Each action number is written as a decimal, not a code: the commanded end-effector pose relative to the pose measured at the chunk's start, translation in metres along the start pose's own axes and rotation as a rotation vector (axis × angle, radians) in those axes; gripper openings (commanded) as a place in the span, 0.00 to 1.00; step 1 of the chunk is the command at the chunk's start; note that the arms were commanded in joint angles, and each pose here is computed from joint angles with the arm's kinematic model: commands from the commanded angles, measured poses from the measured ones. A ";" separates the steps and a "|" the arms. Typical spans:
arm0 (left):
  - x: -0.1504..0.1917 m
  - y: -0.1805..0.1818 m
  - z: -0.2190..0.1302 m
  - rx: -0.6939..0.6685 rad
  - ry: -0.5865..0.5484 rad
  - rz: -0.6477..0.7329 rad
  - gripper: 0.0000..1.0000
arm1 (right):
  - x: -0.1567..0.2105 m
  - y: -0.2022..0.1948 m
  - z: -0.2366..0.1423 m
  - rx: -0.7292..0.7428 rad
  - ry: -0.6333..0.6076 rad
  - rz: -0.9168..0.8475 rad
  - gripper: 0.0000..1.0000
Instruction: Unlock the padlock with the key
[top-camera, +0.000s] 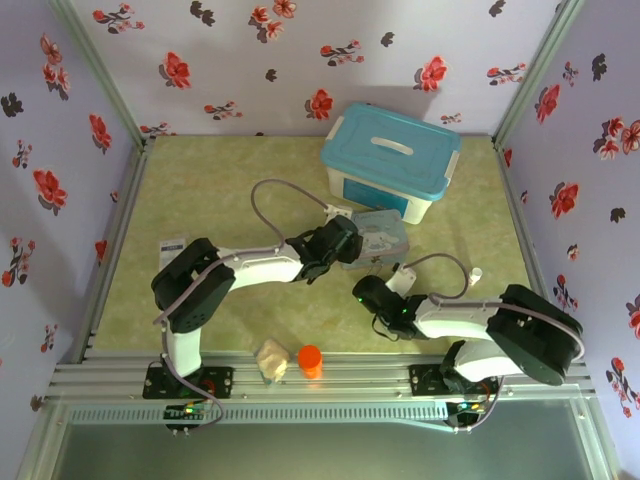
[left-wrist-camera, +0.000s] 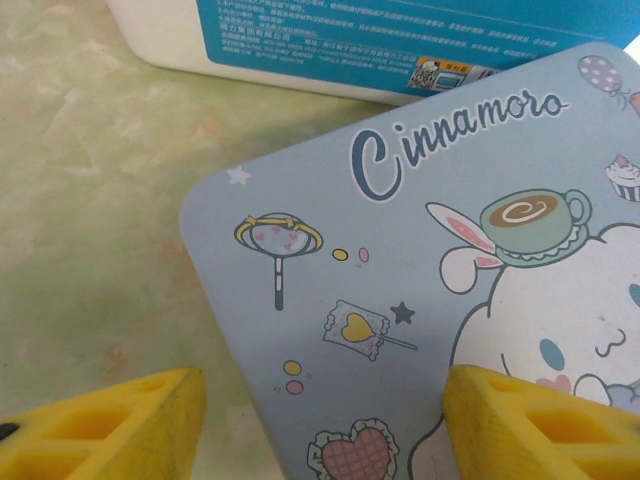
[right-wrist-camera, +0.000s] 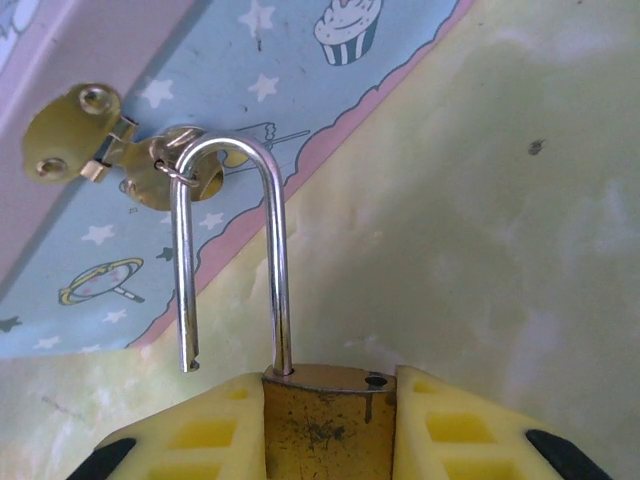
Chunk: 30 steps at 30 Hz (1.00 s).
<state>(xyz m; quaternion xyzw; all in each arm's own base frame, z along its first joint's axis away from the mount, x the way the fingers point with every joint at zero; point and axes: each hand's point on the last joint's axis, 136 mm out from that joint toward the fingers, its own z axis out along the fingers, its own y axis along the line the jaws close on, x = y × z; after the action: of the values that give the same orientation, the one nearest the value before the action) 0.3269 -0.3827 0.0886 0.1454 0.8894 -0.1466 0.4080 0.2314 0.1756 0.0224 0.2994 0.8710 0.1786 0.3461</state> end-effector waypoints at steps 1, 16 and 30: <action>0.080 0.036 0.005 -0.097 0.206 0.196 0.63 | -0.033 -0.032 0.007 0.168 -0.177 0.004 0.14; 0.100 0.042 0.003 -0.060 0.187 0.328 0.60 | -0.069 -0.008 0.019 0.161 -0.267 0.114 0.13; 0.092 0.070 0.003 -0.133 0.225 0.163 0.59 | -0.079 -0.032 0.031 0.242 -0.025 -0.076 0.13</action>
<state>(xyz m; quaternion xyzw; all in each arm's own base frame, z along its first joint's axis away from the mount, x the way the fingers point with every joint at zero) 0.3250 -0.3749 0.0902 0.1834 0.8544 -0.1569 0.4601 0.2967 0.0971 0.0355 0.3845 0.8377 0.0795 0.3795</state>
